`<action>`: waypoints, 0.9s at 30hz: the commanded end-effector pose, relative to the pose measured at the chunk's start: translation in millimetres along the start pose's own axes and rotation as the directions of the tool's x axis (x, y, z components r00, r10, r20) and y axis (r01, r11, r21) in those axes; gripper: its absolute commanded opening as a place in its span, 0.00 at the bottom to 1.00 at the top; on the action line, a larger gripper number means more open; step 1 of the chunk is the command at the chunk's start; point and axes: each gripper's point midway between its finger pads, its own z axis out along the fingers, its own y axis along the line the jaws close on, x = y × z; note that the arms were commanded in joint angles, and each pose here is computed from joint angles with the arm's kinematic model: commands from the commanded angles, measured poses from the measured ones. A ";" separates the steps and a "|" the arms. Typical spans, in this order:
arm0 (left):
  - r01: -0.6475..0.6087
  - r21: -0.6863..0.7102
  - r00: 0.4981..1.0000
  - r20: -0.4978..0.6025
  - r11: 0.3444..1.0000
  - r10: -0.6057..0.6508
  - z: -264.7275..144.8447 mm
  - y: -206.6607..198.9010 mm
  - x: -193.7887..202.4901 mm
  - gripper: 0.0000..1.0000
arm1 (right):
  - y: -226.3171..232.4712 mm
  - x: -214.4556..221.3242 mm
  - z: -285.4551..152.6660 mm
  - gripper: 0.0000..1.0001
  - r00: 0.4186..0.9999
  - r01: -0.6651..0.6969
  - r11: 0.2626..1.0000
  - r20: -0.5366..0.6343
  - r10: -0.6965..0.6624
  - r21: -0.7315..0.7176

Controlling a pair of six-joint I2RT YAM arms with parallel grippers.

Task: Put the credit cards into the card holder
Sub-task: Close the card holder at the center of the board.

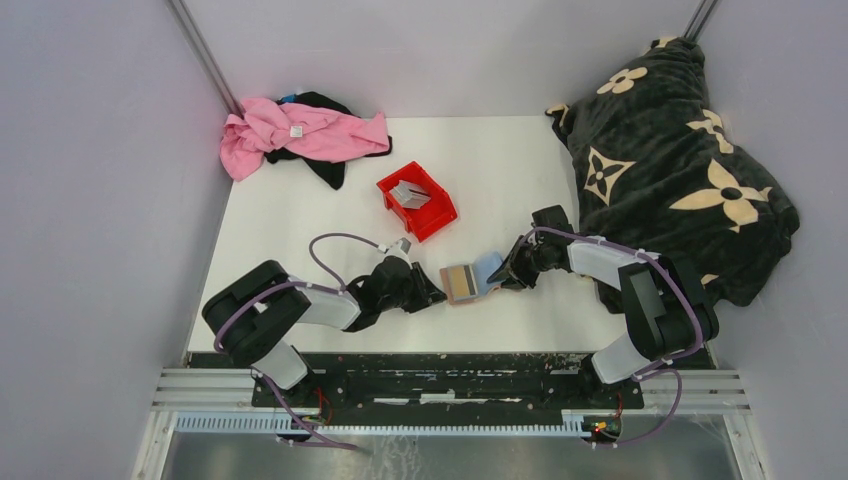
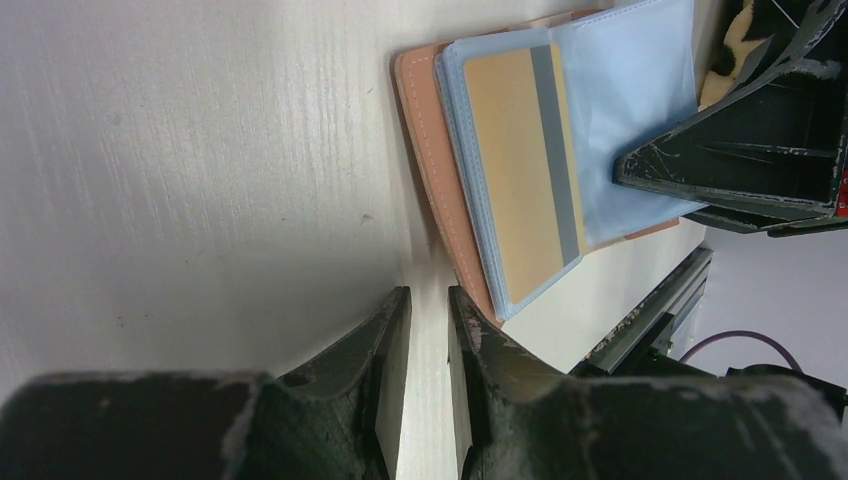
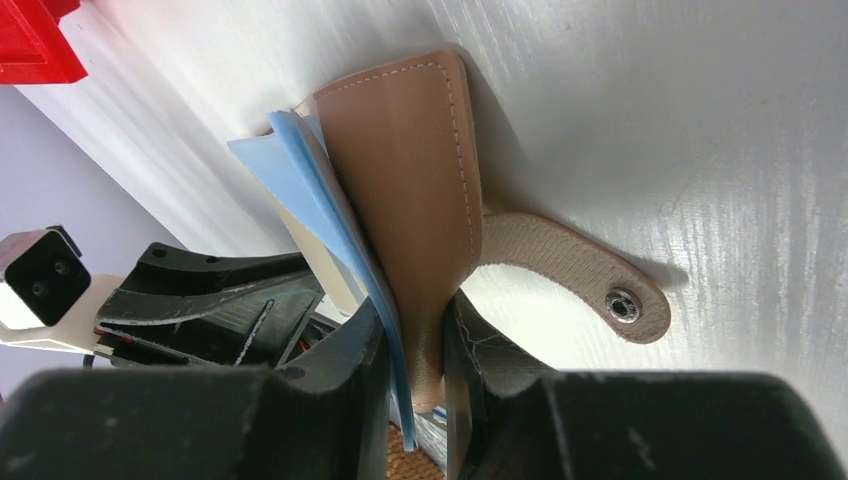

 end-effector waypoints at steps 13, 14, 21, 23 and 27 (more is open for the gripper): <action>-0.050 -0.125 0.998 -0.029 0.991 0.047 10.3 28.9 5.6 0.32 | -25.7 17.0 -4.4 0.01 0.994 0.100 0.991 -0.044 -0.096 0.092; -0.051 -0.118 0.998 -0.028 0.992 0.048 11.2 26.3 4.7 0.32 | -26.9 17.6 -4.1 0.01 0.994 0.103 0.990 -0.046 -0.099 0.096; -0.078 -0.072 0.997 -0.010 0.994 0.078 15.7 4.4 -6.4 0.32 | -30.3 23.9 -0.7 0.01 0.988 0.154 0.978 -0.048 -0.149 0.140; -0.091 -0.058 0.996 -0.008 0.994 0.090 16.9 -3.5 -9.7 0.32 | -28.7 26.8 0.3 0.01 0.983 0.184 0.970 -0.049 -0.179 0.156; -0.109 -0.027 0.994 -0.019 0.994 0.109 21.1 -17.3 -12.6 0.32 | -25.5 31.4 3.7 0.06 0.973 0.232 0.954 -0.054 -0.226 0.188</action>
